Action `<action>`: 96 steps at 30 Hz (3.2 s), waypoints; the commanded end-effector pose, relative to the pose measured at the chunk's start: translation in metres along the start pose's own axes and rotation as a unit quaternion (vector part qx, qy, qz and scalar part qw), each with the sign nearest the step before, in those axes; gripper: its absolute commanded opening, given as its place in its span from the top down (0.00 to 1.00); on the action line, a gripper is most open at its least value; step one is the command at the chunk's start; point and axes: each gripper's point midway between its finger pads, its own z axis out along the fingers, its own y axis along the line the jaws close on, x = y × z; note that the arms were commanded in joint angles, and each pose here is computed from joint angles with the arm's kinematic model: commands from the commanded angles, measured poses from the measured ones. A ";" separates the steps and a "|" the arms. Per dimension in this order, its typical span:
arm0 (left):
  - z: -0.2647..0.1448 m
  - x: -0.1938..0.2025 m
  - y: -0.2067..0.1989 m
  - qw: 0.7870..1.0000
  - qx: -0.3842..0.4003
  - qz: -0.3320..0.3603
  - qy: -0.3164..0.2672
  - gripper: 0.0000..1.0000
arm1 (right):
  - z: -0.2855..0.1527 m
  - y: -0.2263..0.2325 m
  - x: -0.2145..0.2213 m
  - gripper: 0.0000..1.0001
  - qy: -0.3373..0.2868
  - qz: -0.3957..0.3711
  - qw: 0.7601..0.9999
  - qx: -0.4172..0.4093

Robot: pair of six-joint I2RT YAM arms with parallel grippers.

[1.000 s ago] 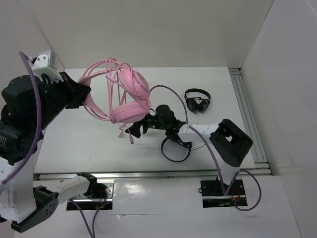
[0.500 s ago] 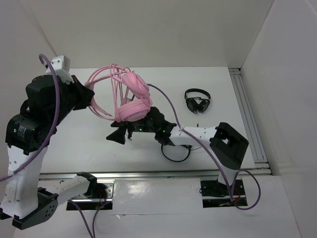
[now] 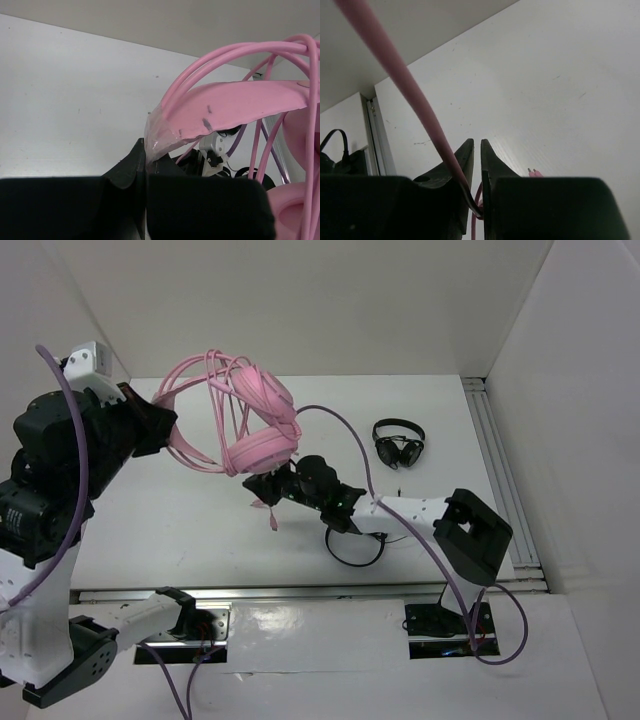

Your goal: Wrap the headphones

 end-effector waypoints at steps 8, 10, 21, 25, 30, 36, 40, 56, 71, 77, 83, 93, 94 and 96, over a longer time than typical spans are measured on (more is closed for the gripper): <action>-0.028 -0.057 -0.034 0.990 0.077 -0.071 -0.095 1.00 | -0.023 -0.007 -0.074 0.65 -0.126 0.019 0.992 -0.016; -0.028 -0.057 -0.034 0.990 0.077 -0.071 -0.095 1.00 | -0.010 -0.014 -0.059 0.70 -0.094 0.019 0.995 -0.006; -0.033 -0.070 -0.056 0.985 0.123 -0.078 -0.092 1.00 | 0.032 -0.023 0.031 0.48 -0.012 0.036 0.998 -0.040; -0.035 -0.076 -0.052 0.986 0.111 -0.076 -0.103 1.00 | 0.042 -0.024 0.045 0.37 -0.006 0.048 0.998 -0.048; -0.044 -0.089 -0.048 0.985 0.100 -0.074 -0.122 1.00 | 0.035 -0.028 0.071 0.32 0.002 0.059 0.997 -0.046; -0.030 -0.079 -0.049 0.987 0.098 -0.075 -0.105 1.00 | 0.036 -0.032 0.061 0.32 -0.005 0.054 0.998 -0.043; -0.032 -0.079 -0.050 0.986 0.103 -0.075 -0.106 1.00 | 0.033 -0.035 0.043 0.25 -0.024 0.046 0.998 -0.037; -0.035 -0.072 -0.055 0.983 0.121 -0.099 -0.097 1.00 | 0.031 -0.025 0.026 0.38 -0.097 0.059 0.992 -0.047; -0.038 -0.069 -0.059 0.981 0.135 -0.102 -0.092 1.00 | 0.037 -0.043 0.012 0.37 -0.112 -0.005 0.992 0.049; -0.044 -0.075 -0.060 0.980 0.139 -0.104 -0.102 1.00 | 0.052 -0.041 0.024 0.70 -0.091 -0.015 0.995 0.043; -0.033 -0.072 -0.057 0.982 0.124 -0.103 -0.094 1.00 | 0.056 -0.037 0.041 1.00 -0.076 -0.004 0.997 0.025; 0.076 -0.058 -0.012 0.996 -0.048 -0.039 -0.069 1.00 | 0.014 0.001 0.084 1.00 -0.005 -0.003 1.000 0.002; 0.085 -0.063 -0.002 0.994 -0.067 -0.042 -0.077 1.00 | 0.007 0.004 0.095 1.00 0.013 -0.009 1.000 0.001; 0.107 -0.061 0.015 0.991 -0.104 -0.036 -0.075 1.00 | -0.004 0.030 0.094 1.00 0.019 -0.019 0.999 -0.022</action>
